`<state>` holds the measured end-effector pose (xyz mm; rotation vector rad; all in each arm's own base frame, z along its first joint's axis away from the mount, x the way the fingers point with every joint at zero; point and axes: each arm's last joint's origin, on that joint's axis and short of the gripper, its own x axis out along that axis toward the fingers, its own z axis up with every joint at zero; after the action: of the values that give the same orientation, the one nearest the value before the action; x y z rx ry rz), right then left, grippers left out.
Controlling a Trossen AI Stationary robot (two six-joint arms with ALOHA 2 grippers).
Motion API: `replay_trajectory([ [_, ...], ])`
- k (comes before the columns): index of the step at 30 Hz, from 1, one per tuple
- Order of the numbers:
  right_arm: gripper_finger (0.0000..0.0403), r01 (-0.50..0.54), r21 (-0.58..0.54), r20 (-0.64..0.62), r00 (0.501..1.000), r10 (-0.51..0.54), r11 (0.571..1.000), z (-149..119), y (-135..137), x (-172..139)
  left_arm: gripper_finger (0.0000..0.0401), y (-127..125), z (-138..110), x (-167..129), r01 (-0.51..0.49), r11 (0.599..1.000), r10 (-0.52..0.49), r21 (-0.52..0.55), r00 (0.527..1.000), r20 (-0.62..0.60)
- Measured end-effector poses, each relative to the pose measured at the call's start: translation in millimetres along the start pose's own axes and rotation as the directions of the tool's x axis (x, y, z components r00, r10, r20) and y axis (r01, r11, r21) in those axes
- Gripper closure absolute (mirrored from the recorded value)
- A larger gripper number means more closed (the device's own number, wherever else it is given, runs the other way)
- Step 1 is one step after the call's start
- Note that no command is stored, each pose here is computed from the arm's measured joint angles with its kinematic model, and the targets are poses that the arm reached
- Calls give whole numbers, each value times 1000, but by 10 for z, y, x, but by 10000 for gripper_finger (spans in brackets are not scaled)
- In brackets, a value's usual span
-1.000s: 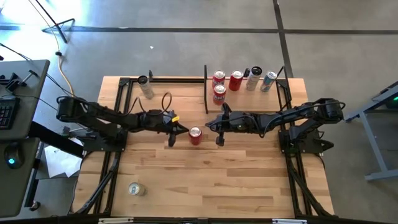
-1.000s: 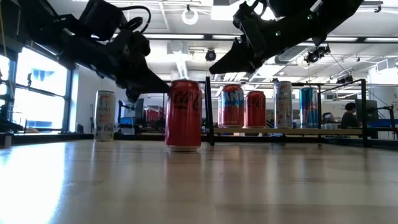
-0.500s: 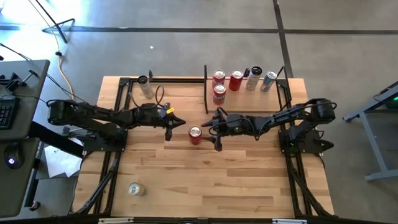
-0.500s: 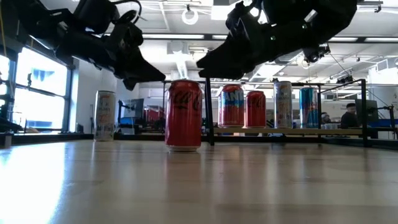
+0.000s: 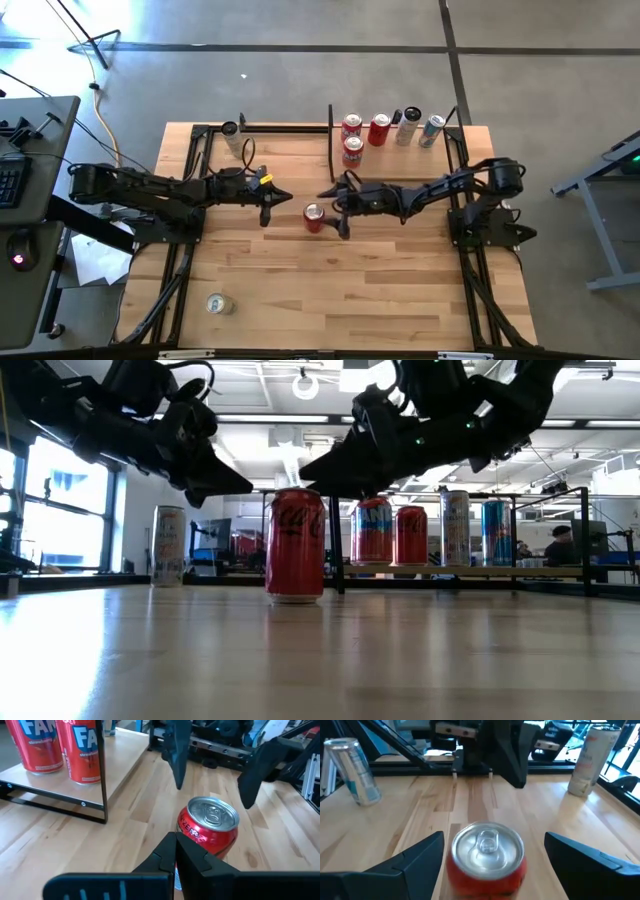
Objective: Place canned beverage on shelf
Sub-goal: Put the red black soda can on the shelf aligned with the red black soda can
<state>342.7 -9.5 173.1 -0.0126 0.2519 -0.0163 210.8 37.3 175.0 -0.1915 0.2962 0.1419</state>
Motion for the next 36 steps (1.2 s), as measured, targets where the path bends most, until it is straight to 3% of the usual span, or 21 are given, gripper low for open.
replay_trajectory([
  [11,73,-41,-26,-99,994,38,999,37,7,273,401,0,-4,0,0,1000,0,0,1000,-4],
  [24,74,-35,-19,-143,989,32,999,8,5,291,401,0,-4,0,1,1000,-1,0,1000,-3],
  [31,133,-18,-1,-139,990,17,1000,12,-24,291,401,0,-3,0,1,1000,-1,8,1000,-2],
  [36,134,-18,16,-142,990,20,1000,31,-36,277,401,0,-3,0,0,1000,0,9,1000,-2],
])
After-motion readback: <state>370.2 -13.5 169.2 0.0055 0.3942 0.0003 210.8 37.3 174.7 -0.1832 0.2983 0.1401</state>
